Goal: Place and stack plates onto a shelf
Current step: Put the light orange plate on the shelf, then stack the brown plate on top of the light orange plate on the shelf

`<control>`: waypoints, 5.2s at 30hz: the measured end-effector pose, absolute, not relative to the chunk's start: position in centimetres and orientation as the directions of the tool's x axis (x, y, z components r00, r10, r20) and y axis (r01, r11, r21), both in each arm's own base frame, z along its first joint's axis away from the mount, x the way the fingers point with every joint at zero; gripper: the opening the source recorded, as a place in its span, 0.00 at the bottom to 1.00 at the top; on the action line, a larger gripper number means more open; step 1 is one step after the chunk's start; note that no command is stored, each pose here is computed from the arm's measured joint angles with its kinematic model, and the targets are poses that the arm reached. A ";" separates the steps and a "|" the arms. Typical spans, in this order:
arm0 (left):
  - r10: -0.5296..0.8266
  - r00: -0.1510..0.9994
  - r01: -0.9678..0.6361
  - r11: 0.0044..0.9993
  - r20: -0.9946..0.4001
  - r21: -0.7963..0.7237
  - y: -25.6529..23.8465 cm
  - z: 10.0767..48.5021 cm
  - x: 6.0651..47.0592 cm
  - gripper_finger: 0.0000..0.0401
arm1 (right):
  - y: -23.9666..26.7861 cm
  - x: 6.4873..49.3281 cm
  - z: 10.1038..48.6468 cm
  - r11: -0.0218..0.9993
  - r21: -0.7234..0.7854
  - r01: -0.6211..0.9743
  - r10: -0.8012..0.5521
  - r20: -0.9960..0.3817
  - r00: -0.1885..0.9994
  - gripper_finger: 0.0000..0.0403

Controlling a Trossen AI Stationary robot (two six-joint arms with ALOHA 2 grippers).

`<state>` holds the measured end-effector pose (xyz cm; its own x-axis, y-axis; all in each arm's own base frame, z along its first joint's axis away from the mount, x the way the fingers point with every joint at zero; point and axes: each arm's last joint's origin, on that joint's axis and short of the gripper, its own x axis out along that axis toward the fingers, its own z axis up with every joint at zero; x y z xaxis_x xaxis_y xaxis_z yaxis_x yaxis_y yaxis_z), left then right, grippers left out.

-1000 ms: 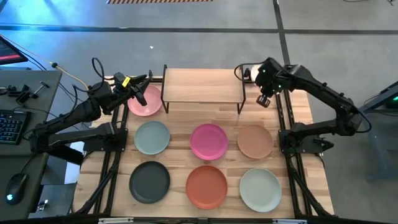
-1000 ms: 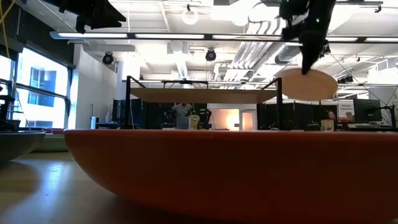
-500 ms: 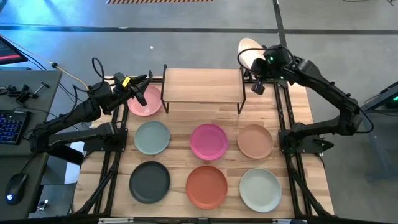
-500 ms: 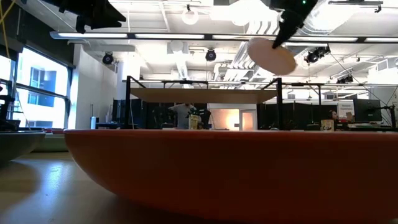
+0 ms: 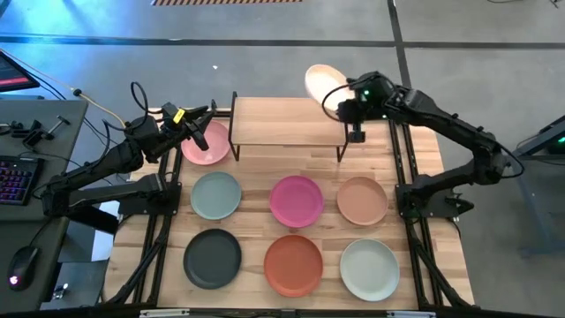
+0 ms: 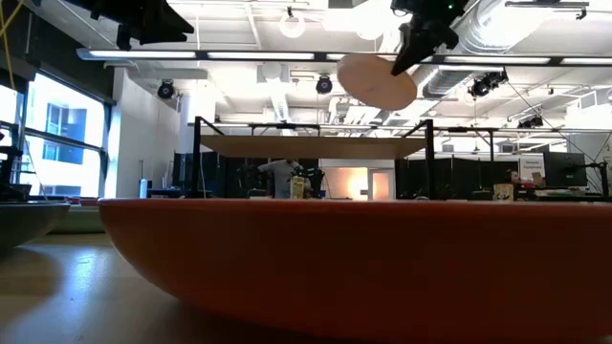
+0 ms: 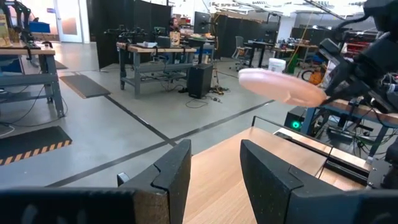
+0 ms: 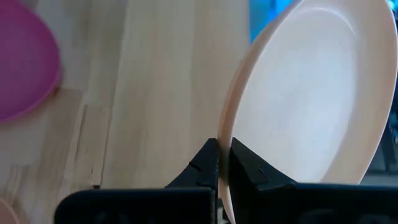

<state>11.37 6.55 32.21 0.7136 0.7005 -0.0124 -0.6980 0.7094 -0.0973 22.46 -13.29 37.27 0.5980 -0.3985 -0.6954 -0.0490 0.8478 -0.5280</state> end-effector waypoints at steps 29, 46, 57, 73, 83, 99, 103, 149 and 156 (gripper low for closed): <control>0.674 0.734 -0.679 0.723 -0.084 -0.128 6.5 31.5 11.4 0.32 | -12.8 28.1 30.4 0.789 -0.431 -0.439 -0.285 -0.889 0.360 0.00; 0.674 0.734 -0.679 0.723 -0.083 -0.128 6.5 31.5 11.4 0.32 | -13.0 28.0 29.8 0.817 -0.407 -0.409 -0.303 -0.906 0.295 0.00; 0.675 0.733 -0.679 0.722 -0.084 -0.129 6.5 31.5 11.4 0.32 | -12.8 27.8 29.7 0.830 -0.383 -0.407 -0.292 -0.918 0.269 0.00; 0.675 0.733 -0.680 0.722 -0.084 -0.128 6.5 31.5 11.4 0.32 | -13.1 28.3 28.6 0.849 -0.353 -0.394 -0.276 -0.931 0.239 0.00; 0.675 0.733 -0.680 0.722 -0.084 -0.128 6.5 31.5 11.4 0.32 | -13.4 28.3 28.6 0.864 -0.352 -0.360 -0.283 -0.931 0.231 0.00; 0.675 0.733 -0.680 0.722 -0.084 -0.128 6.5 31.5 11.4 0.32 | -13.2 28.4 28.5 0.878 -0.310 -0.366 -0.221 -0.939 0.264 0.00; 0.675 0.733 -0.680 0.722 -0.084 -0.128 6.5 31.5 11.4 0.32 | -13.2 28.5 28.6 0.879 -0.310 -0.362 -0.216 -0.936 0.278 0.00; 0.675 0.733 -0.680 0.722 -0.084 -0.128 6.5 31.5 11.4 0.32 | -12.6 27.2 30.8 0.893 -0.397 -0.210 -0.326 -0.895 0.305 0.26; 0.675 0.733 -0.680 0.722 -0.084 -0.128 6.5 31.5 11.4 0.32 | -10.3 25.1 33.4 0.911 -0.395 -0.116 -0.332 -0.872 0.361 0.26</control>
<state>11.40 6.46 31.50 0.7331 0.6750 -0.0839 -0.6797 0.7223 -0.1279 25.07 -10.33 33.43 0.3607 -0.3318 -0.8717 -0.1161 0.9113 -0.3949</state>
